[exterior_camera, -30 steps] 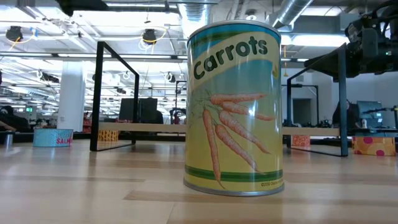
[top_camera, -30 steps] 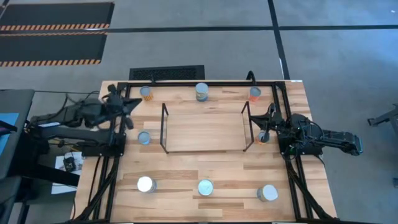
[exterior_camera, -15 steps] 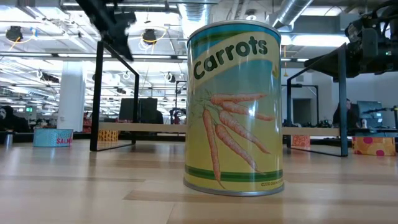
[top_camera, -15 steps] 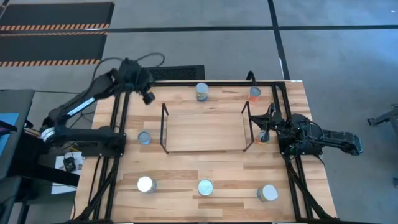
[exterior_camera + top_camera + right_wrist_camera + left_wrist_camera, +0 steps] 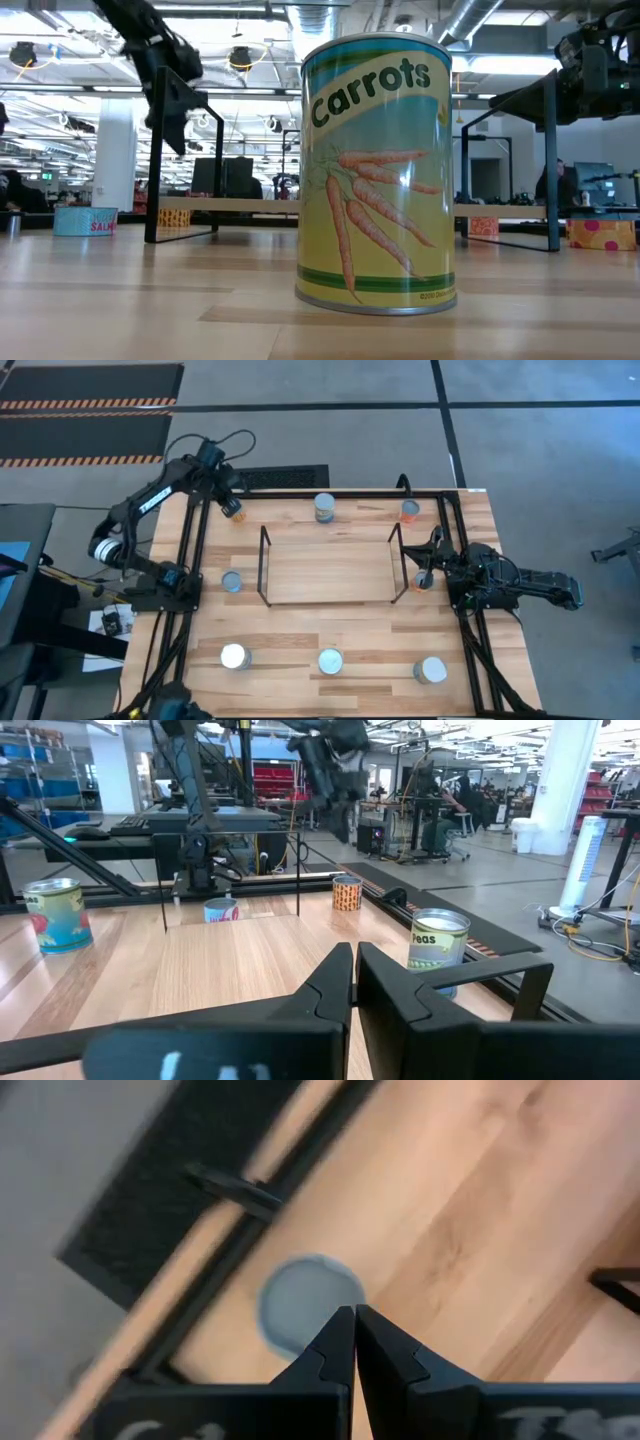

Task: Pick and place cans onto a shelf
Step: Put the black beans can on the shelf

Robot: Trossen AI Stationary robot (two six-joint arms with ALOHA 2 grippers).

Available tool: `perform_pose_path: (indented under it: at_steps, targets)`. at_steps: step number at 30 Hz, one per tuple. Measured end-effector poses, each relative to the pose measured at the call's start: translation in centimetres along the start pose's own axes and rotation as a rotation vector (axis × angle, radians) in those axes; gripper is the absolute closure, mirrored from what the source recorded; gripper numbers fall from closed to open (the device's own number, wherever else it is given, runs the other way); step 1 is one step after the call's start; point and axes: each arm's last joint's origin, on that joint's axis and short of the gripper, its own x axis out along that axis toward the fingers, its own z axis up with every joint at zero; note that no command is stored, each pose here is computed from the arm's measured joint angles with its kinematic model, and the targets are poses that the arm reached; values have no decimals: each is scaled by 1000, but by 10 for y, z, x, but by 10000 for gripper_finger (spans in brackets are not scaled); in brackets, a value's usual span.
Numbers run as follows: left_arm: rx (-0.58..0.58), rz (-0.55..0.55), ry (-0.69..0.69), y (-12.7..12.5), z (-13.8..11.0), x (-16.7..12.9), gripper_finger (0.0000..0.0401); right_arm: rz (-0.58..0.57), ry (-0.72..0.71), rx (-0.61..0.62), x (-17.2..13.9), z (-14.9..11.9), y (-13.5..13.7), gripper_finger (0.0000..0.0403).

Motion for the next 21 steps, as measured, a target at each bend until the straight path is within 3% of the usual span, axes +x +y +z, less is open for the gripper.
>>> perform_pose_path:
  at_steps: [9,21]
  targets:
    - [30,-38,175,-4,5,49,377,0,0,0,0,0,0,360]
    - [95,44,224,-16,10,58,279,0,0,0,0,0,0,360]
